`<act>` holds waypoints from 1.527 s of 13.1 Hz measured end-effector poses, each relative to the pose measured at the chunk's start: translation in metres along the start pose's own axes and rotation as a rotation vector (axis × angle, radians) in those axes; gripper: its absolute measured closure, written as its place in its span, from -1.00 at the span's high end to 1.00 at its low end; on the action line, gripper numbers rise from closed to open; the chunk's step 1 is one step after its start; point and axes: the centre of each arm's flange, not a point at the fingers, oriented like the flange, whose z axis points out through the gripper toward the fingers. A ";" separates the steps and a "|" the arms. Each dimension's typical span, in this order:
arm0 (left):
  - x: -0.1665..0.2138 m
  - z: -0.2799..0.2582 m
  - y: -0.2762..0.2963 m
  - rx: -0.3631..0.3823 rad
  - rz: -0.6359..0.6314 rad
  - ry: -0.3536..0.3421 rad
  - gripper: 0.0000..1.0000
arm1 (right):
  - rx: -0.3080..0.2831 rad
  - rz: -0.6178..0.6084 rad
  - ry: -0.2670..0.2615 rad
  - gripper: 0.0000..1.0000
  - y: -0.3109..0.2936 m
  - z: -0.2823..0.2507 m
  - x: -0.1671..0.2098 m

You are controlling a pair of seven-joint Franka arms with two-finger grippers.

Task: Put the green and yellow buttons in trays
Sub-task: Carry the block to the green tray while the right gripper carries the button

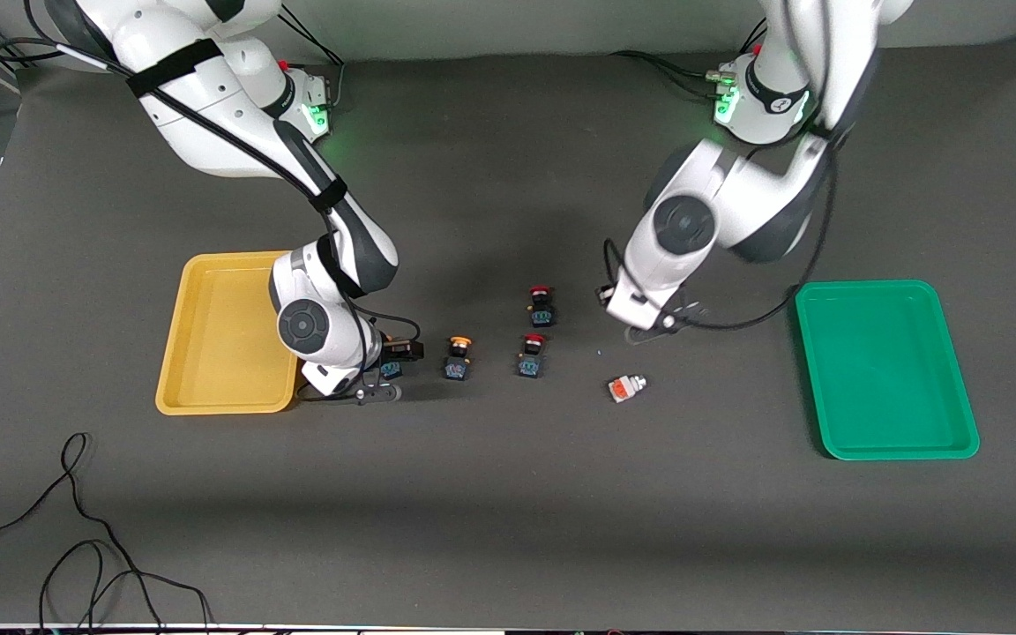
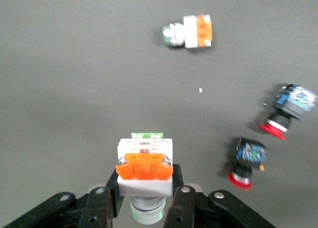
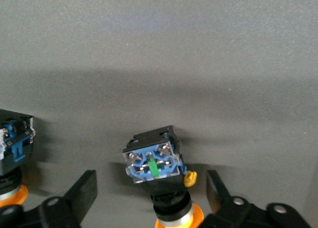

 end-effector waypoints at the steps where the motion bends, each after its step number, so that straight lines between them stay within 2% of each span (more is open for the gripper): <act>1: -0.005 -0.034 -0.014 0.012 0.001 0.007 -0.19 | -0.001 0.001 0.000 0.62 0.001 0.000 0.000; 3: -0.002 -0.079 -0.048 0.031 0.064 0.009 -0.19 | -0.001 0.006 0.008 0.15 0.003 -0.002 0.003; 4: 0.012 -0.090 -0.073 0.037 0.113 0.001 -0.19 | 0.002 0.007 0.019 -0.11 0.004 -0.005 0.004; 5: 0.033 -0.095 -0.103 0.039 0.160 -0.013 -0.19 | 0.005 0.008 0.030 -0.17 0.003 -0.010 0.006; 8: 0.108 -0.097 -0.216 0.011 0.280 -0.042 -0.19 | 0.019 0.070 0.062 -0.17 -0.001 -0.044 0.009; 11: 0.154 -0.080 -0.308 0.021 0.338 -0.054 -0.19 | 0.027 0.165 0.076 -0.17 -0.001 -0.113 0.002; 14: 0.193 -0.026 -0.335 0.053 0.348 -0.038 -0.19 | 0.008 0.234 0.065 -0.17 0.041 -0.195 -0.011; 17: 0.231 0.065 -0.343 0.015 0.336 -0.029 -0.19 | -0.003 0.241 0.043 -0.17 0.100 -0.259 -0.030; 20: 0.246 0.135 -0.341 -0.020 0.294 -0.040 -0.19 | -0.003 0.200 0.025 -0.17 0.192 -0.286 -0.038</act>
